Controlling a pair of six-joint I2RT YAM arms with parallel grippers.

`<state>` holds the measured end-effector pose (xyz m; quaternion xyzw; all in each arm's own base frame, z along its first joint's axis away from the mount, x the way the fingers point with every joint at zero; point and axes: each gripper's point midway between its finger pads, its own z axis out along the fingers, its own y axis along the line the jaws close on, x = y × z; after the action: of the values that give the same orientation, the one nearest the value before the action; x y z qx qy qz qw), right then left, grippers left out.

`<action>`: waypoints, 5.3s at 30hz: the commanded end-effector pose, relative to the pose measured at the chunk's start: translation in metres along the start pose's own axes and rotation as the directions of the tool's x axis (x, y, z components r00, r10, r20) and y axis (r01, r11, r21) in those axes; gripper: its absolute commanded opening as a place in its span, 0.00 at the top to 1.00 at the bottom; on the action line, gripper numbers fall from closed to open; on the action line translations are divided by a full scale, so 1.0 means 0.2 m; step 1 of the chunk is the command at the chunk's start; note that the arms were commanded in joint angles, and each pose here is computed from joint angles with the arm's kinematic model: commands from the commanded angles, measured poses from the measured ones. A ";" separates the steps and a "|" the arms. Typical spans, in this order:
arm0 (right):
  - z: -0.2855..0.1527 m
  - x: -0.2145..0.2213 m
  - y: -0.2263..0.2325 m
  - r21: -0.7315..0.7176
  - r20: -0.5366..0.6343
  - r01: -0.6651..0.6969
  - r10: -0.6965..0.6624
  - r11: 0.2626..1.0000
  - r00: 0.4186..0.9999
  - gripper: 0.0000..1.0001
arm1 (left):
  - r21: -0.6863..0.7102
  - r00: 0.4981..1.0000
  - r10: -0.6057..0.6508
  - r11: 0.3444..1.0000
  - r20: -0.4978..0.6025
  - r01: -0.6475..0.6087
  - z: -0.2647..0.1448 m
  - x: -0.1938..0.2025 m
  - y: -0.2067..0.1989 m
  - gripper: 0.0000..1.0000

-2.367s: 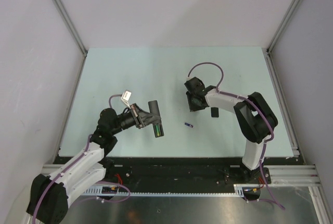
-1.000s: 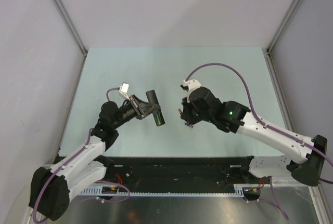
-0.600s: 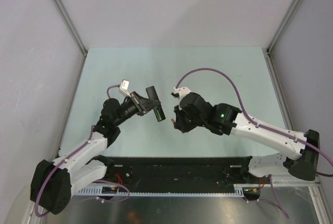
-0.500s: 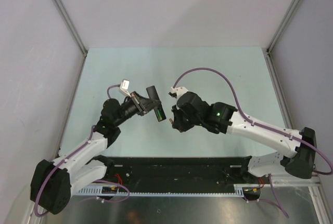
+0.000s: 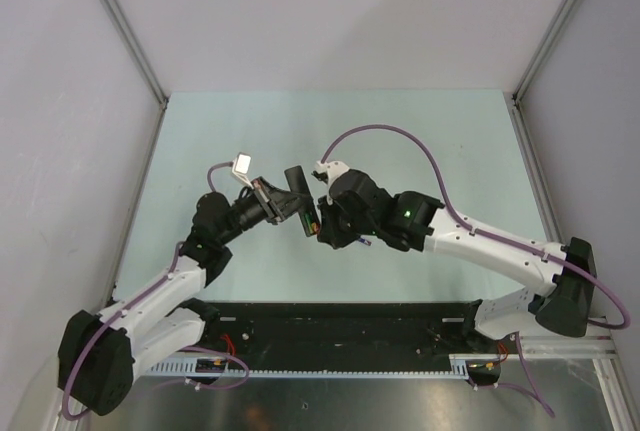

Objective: Load the batteries into the remote control
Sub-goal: Load the battery into the remote control.

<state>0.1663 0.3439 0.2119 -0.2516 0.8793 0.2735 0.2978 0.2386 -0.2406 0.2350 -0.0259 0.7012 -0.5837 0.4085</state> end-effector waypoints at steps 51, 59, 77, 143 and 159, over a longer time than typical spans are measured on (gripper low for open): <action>0.12 -0.24 -0.11 0.136 0.057 -0.072 0.064 0.988 0.996 1.00 | 0.179 0.993 -0.109 0.977 -0.042 0.115 -0.07 0.04 -0.28 1.00; 0.11 -0.22 -0.18 0.255 0.032 -0.074 0.068 0.964 0.997 1.00 | 0.173 0.968 -0.250 0.953 -0.028 0.251 -0.04 0.00 -0.29 1.00; 0.13 -0.22 -0.19 0.278 -0.009 -0.057 0.062 0.959 0.998 1.00 | 0.266 0.952 -0.299 0.915 -0.062 0.304 -0.01 -0.04 -0.39 1.00; 0.05 -0.32 -0.21 0.344 -0.007 -0.063 0.069 0.937 0.998 0.55 | 0.187 0.927 -0.369 0.909 -0.059 0.374 0.07 -0.04 -0.20 1.00; -0.17 -0.51 -0.11 0.225 0.192 -0.124 0.081 0.967 0.978 0.48 | 0.168 0.921 -0.383 0.906 -0.071 0.389 0.08 -0.02 -0.17 1.00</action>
<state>0.2324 0.3363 0.2509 -0.1670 0.9157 0.1557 0.3308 0.2435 -0.2586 0.2349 -0.1512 0.6637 -0.6831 0.2645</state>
